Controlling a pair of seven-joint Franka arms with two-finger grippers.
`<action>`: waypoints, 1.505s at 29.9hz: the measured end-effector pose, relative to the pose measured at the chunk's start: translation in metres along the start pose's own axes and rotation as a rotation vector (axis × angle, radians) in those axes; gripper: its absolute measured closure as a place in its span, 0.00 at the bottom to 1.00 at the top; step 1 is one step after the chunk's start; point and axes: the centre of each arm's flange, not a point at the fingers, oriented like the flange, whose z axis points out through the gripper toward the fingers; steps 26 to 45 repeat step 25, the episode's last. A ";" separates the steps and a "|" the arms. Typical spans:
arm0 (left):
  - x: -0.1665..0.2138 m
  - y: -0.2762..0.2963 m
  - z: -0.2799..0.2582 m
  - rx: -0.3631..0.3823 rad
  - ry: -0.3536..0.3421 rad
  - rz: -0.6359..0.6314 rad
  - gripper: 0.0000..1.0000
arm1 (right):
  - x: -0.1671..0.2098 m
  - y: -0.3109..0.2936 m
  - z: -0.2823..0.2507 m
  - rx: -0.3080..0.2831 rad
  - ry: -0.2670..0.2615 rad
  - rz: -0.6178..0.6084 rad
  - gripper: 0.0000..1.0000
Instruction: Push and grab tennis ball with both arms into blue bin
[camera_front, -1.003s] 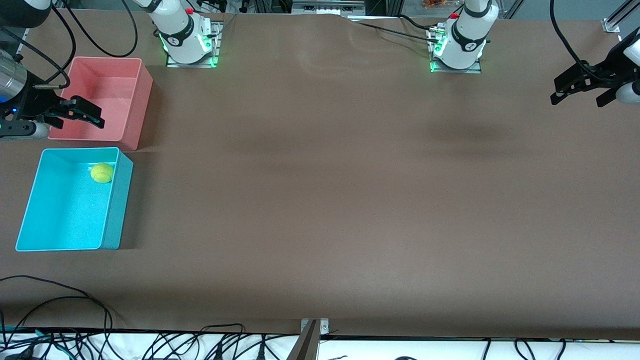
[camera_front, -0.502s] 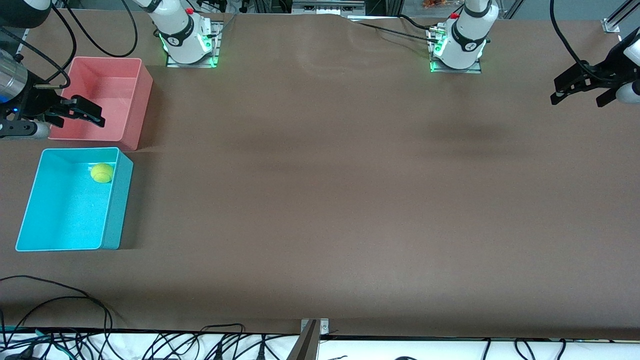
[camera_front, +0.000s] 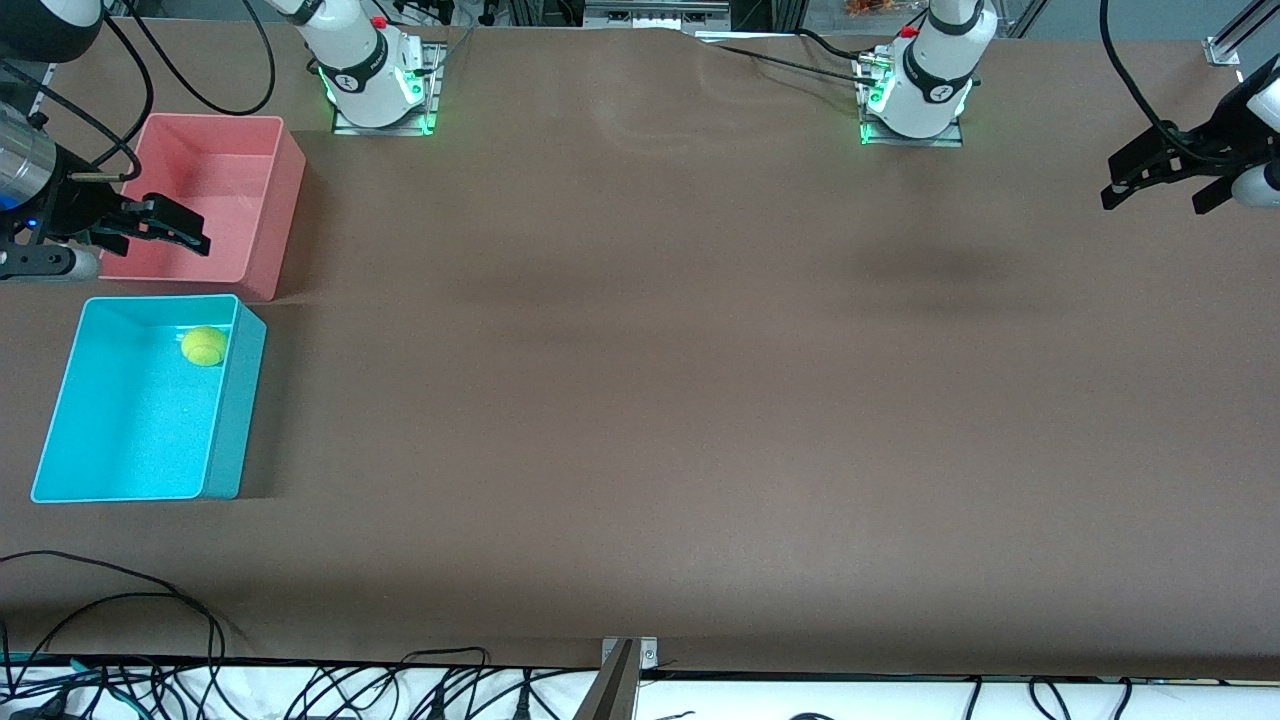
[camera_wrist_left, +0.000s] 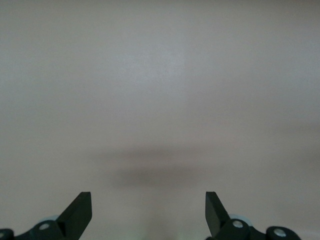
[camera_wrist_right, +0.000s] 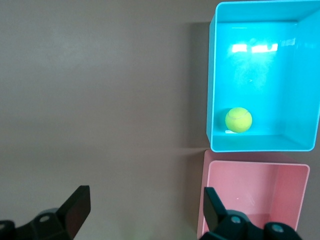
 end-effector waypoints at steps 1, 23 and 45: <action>0.000 0.000 0.000 0.000 0.000 0.000 0.00 | 0.000 0.000 0.000 0.000 -0.001 0.001 0.00; 0.000 0.000 0.000 0.000 0.000 0.000 0.00 | 0.002 0.001 0.004 -0.001 -0.006 0.002 0.00; 0.000 0.000 0.000 0.000 0.000 0.000 0.00 | 0.002 0.001 0.004 -0.001 -0.006 0.002 0.00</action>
